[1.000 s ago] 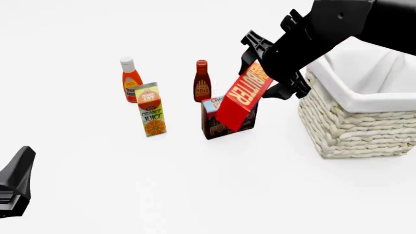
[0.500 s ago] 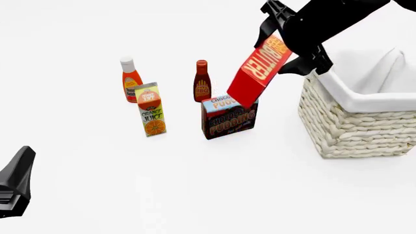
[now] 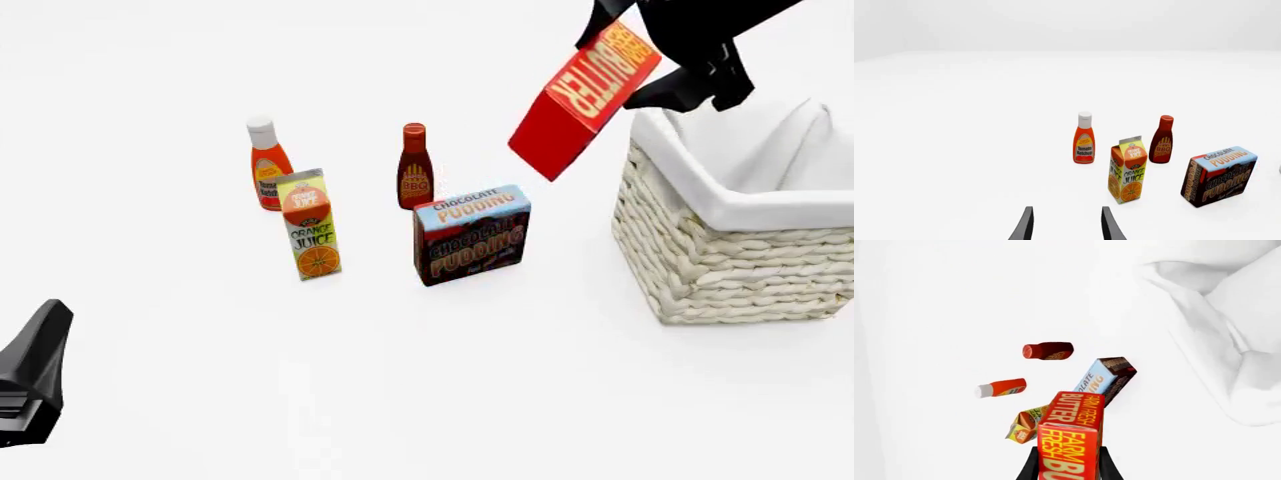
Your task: Pick the butter and place it in the basket.
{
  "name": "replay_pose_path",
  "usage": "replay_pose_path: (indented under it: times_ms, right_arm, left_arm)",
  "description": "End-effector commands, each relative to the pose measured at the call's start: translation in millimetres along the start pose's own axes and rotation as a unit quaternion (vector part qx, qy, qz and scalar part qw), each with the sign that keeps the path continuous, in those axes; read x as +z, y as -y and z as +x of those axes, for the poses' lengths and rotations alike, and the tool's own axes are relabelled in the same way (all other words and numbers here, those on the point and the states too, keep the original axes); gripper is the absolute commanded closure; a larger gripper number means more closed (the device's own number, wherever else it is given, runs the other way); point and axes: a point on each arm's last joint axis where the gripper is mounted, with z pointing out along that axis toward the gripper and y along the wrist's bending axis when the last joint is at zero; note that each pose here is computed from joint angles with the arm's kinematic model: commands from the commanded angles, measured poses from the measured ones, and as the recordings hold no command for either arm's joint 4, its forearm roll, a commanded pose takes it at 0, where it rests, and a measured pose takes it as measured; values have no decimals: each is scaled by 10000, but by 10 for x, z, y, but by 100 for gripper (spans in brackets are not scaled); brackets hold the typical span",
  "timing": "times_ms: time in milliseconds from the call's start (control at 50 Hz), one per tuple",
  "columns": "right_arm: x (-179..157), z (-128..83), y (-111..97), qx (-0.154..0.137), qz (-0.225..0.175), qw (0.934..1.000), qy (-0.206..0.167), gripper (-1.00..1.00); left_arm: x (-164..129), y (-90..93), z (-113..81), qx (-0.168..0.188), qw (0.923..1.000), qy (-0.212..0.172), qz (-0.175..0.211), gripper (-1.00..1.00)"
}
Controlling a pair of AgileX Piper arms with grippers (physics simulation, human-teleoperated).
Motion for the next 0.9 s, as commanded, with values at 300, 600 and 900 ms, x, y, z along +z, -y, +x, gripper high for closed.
replay_pose_path:
  times_ms: [300, 600, 900]
  right_arm:
    - [-384, -322, 97, 443, -140, 9974, 548, 100]
    - [-484, -386, 198, 675, -84, 9953, 693, 100]
    - [-442, -464, 275, 844, 21, 9933, 787, 100]
  left_arm:
    - [0, 0, 0, 0, 10000, 0, 0, -100]
    - [0, 0, 0, 0, 10000, 0, 0, -100]
    - [0, 0, 0, 0, 10000, 0, 0, -100]
